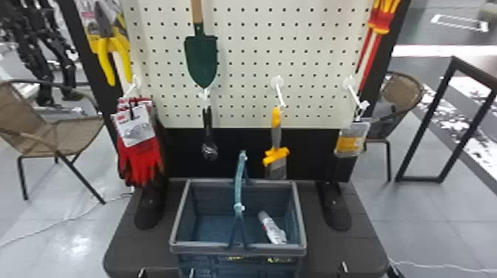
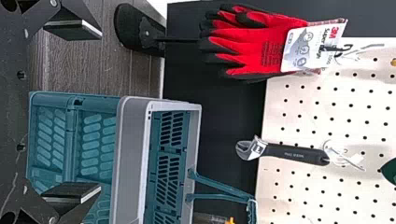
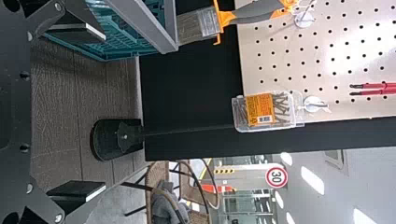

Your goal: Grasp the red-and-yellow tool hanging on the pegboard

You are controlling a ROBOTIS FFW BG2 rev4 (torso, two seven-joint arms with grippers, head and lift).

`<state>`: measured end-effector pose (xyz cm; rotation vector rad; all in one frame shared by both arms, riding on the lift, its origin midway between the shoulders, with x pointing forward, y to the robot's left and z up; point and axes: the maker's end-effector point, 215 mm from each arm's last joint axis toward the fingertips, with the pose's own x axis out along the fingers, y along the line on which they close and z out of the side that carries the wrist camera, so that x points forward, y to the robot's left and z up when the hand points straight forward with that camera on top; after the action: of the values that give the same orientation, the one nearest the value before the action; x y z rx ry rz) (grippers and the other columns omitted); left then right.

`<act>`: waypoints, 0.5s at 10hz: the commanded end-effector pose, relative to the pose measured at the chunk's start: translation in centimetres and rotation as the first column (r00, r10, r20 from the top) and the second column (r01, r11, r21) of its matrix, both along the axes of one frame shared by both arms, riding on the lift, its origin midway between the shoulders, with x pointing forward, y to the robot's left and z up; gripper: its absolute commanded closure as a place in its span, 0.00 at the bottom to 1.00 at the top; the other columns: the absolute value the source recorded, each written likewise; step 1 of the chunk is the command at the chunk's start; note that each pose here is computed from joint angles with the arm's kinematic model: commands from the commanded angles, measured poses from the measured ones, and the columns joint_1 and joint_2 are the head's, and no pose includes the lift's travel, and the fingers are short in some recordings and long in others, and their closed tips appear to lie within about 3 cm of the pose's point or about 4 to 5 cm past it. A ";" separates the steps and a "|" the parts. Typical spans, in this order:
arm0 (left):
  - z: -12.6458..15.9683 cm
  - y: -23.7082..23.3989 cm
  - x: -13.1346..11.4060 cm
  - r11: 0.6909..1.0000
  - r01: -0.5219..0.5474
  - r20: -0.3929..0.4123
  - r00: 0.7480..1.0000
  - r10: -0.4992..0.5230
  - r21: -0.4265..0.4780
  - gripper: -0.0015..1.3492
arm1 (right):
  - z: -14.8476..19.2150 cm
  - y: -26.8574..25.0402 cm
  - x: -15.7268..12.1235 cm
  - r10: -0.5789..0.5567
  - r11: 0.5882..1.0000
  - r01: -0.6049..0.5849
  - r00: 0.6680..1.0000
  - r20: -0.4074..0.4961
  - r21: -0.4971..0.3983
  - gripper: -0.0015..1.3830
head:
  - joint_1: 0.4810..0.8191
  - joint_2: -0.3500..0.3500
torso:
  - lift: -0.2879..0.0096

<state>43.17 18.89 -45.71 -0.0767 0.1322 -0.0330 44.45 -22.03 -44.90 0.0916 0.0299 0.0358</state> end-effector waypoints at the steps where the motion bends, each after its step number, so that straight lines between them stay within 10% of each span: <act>1: 0.0 0.0 0.0 1.000 0.000 0.001 1.000 0.000 0.001 0.12 | 0.1 0.0 0.1 -0.001 1.000 0.001 1.000 0.002 0.000 0.13 | 0.20 0.50 | 0.63; 5: 0.0 0.0 0.0 1.000 0.000 0.001 1.000 0.000 0.001 0.12 | 0.3 0.0 0.2 0.003 1.000 -0.003 1.000 0.009 -0.005 0.13 | 0.20 0.50 | 0.63</act>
<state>43.26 18.99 -45.63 -0.0753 0.1301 -0.0324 44.63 -22.04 -44.59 0.0868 0.0223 0.0376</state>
